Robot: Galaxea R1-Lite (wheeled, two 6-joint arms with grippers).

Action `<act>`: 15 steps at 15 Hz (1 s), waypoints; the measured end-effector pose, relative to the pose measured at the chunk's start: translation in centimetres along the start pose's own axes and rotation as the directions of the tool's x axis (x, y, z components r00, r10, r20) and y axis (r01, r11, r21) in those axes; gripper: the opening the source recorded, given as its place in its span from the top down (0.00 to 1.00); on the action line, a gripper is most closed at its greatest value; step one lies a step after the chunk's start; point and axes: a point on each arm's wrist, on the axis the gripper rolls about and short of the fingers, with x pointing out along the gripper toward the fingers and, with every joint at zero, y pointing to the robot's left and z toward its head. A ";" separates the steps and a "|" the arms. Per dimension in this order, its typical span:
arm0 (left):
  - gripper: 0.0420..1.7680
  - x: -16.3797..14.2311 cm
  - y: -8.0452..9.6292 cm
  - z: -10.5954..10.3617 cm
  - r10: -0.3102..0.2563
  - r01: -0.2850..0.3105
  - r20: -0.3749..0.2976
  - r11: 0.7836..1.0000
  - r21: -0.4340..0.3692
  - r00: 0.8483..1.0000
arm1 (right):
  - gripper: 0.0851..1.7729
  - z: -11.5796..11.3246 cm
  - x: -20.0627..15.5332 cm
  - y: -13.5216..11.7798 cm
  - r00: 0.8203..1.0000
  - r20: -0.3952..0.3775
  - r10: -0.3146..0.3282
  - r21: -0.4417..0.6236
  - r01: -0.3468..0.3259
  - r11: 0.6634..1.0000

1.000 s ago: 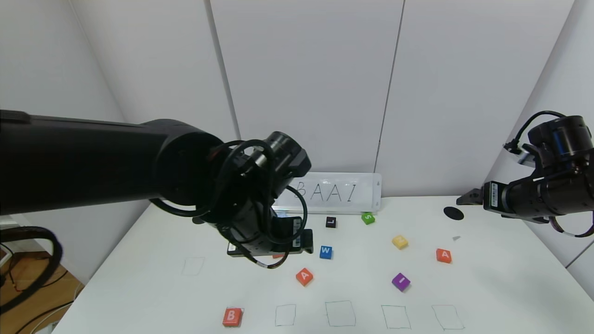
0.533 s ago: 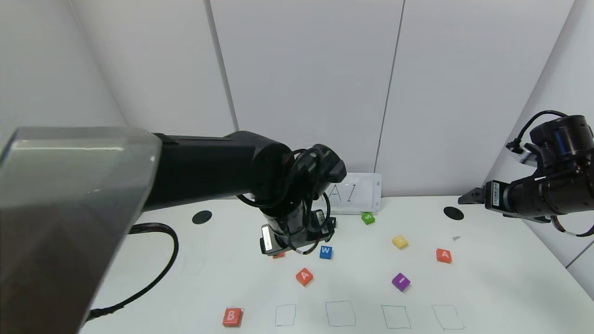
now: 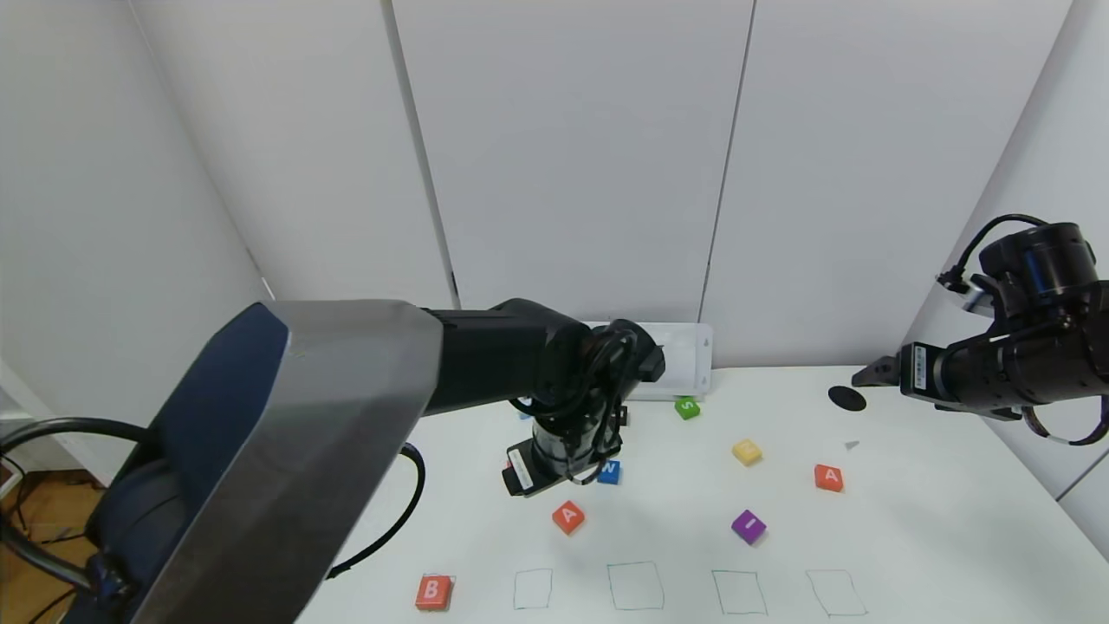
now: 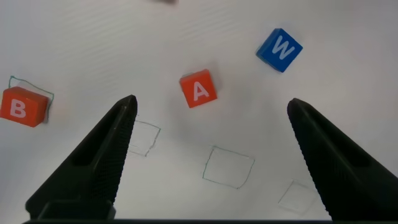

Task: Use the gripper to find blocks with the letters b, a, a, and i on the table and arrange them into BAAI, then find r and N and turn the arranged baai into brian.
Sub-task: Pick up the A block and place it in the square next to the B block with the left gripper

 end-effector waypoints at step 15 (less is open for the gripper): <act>0.03 5.9 0.2 -1.0 0.115 -0.117 -0.033 0.991 -0.061 0.993 | 0.04 -0.4 1.7 0.1 0.999 -0.042 -0.013 -0.007 0.013 1.000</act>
